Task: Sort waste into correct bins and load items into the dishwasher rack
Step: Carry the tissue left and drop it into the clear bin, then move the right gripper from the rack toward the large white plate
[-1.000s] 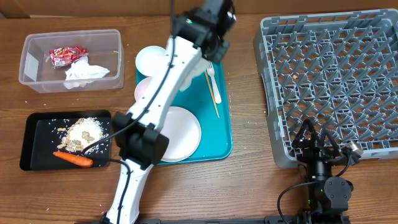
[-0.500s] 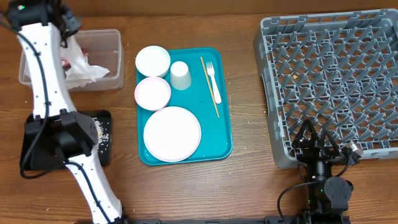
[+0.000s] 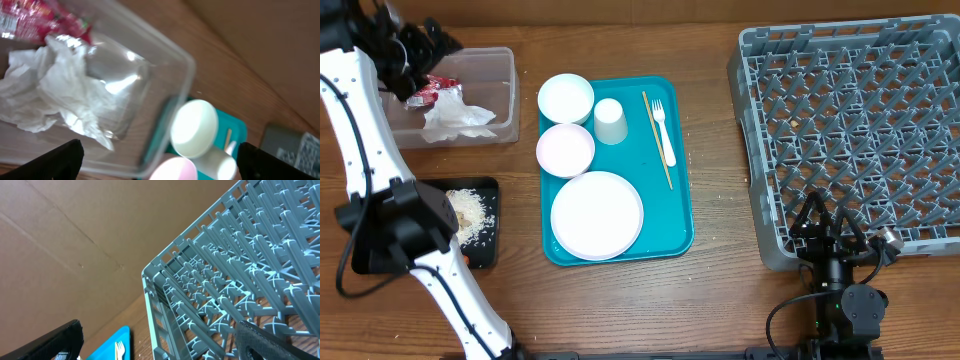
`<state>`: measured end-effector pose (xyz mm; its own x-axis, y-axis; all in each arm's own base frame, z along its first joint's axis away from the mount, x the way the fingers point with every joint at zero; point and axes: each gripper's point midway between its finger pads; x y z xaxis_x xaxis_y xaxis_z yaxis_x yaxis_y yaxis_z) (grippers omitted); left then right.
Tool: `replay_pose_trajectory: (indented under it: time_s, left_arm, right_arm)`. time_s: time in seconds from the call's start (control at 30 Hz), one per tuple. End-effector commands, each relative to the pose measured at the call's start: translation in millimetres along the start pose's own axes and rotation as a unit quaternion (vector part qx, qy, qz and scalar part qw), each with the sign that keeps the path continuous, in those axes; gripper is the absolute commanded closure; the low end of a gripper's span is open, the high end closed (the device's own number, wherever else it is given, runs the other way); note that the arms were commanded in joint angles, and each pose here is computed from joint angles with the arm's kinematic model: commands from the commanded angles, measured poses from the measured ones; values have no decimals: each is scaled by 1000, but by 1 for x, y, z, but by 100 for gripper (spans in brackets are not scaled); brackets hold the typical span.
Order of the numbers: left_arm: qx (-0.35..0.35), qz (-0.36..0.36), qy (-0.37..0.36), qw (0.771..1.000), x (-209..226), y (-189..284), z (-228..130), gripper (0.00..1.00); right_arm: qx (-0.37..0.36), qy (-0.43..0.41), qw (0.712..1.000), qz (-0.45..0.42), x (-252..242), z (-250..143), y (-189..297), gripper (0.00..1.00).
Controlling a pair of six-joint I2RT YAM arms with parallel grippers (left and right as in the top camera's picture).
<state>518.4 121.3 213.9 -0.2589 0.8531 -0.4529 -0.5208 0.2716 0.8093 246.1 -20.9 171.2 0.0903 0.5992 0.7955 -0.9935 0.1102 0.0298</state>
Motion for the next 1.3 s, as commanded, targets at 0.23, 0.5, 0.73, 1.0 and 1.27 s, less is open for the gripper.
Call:
replay_pose_trajectory:
  time_s: [0.23, 0.5, 0.73, 1.0, 1.27]
  left_arm:
    - [58, 87, -172, 979, -136, 69, -106, 0]
    - [106, 68, -250, 960, -187, 48, -156, 0]
    - [206, 152, -226, 940, -134, 36, -209, 0]
    - [156, 171, -39, 972, -68, 60, -171, 0]
    - [133, 196, 158, 959, 33, 103, -150, 0]
  right_arm:
    - [-3, 4, 1000, -4, -4, -1, -1, 0]
    - [-3, 4, 1000, -4, -4, -1, -1, 0]
    - [-3, 4, 1000, -4, -4, -1, -1, 0]
    - [-3, 4, 1000, -4, -4, -1, -1, 0]
    - [175, -235, 952, 91, 44, -50, 13, 0]
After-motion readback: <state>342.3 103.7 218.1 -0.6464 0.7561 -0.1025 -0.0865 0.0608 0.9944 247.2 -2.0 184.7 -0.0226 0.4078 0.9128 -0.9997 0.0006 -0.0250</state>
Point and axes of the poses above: each gripper's point midway between its finger pads, its own y axis back along the fingers, its own x axis along the line the jaws close on, z = x × y, and after that the axes turned 11 degrees about -y, right-handed
